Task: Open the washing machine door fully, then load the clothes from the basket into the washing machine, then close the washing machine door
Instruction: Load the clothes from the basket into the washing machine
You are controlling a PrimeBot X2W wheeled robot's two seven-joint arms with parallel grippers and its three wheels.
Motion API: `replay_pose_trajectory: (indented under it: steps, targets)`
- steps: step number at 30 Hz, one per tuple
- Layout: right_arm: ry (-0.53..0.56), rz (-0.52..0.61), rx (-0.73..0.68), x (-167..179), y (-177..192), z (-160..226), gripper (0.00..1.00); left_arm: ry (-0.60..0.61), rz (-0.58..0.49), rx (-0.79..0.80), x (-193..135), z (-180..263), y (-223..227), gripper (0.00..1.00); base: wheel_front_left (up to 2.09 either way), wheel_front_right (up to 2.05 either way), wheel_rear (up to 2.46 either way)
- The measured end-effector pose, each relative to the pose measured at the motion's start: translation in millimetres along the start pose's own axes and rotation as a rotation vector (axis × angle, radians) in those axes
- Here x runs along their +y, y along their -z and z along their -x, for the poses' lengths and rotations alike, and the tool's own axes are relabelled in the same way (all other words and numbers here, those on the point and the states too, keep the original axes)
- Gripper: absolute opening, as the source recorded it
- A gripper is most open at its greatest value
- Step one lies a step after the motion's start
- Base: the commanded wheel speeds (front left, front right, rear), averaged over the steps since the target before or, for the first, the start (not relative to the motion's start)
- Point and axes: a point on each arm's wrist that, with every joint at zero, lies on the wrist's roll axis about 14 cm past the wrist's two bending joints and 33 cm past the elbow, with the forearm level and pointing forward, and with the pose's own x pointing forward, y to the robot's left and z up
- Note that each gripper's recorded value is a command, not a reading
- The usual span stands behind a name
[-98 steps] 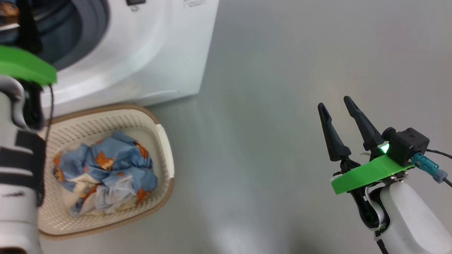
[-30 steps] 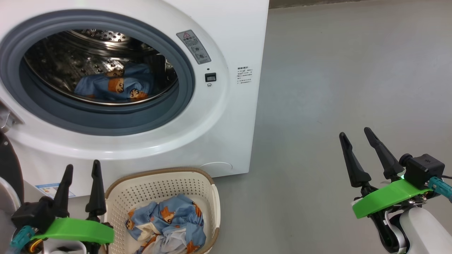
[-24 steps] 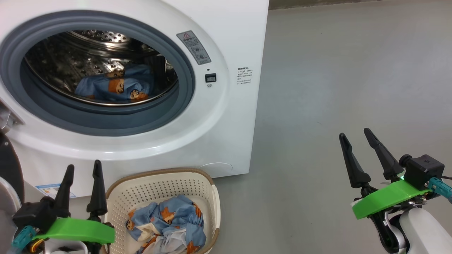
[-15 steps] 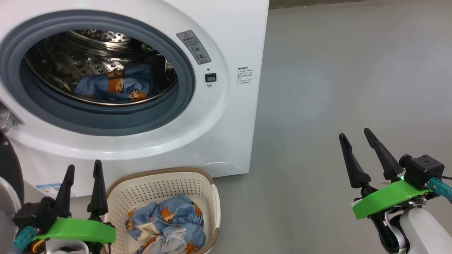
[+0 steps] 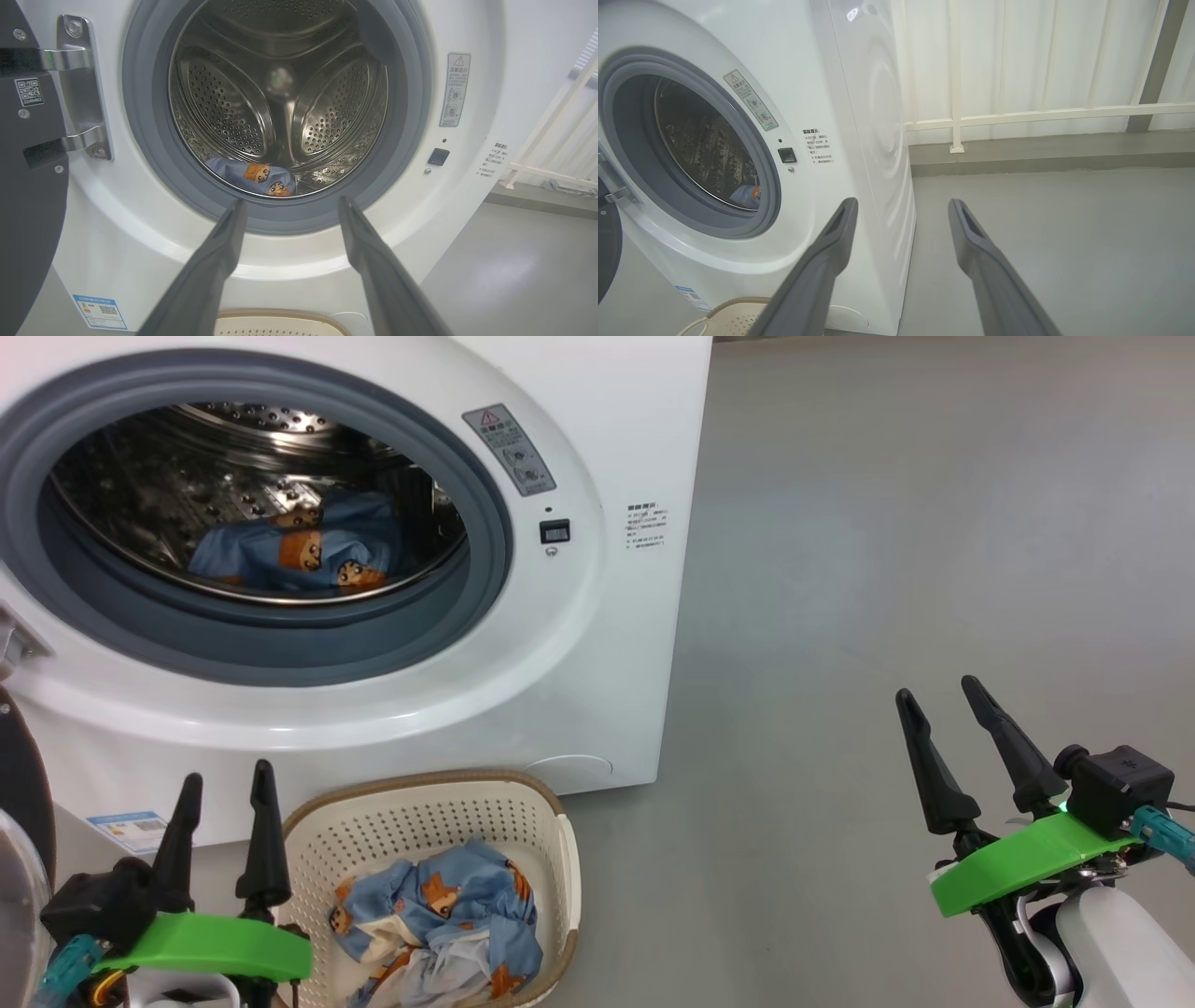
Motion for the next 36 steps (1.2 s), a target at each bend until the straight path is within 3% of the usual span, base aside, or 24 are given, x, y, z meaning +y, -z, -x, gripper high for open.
replay_pose_trajectory:
  steps: [36]
  targets:
    - [0.049,-0.063,0.155,-13.0,84.4,-53.1,1.0,0.007,-0.027,0.538,31.2,-36.9,181.4,1.0,0.0,0.0,0.0]
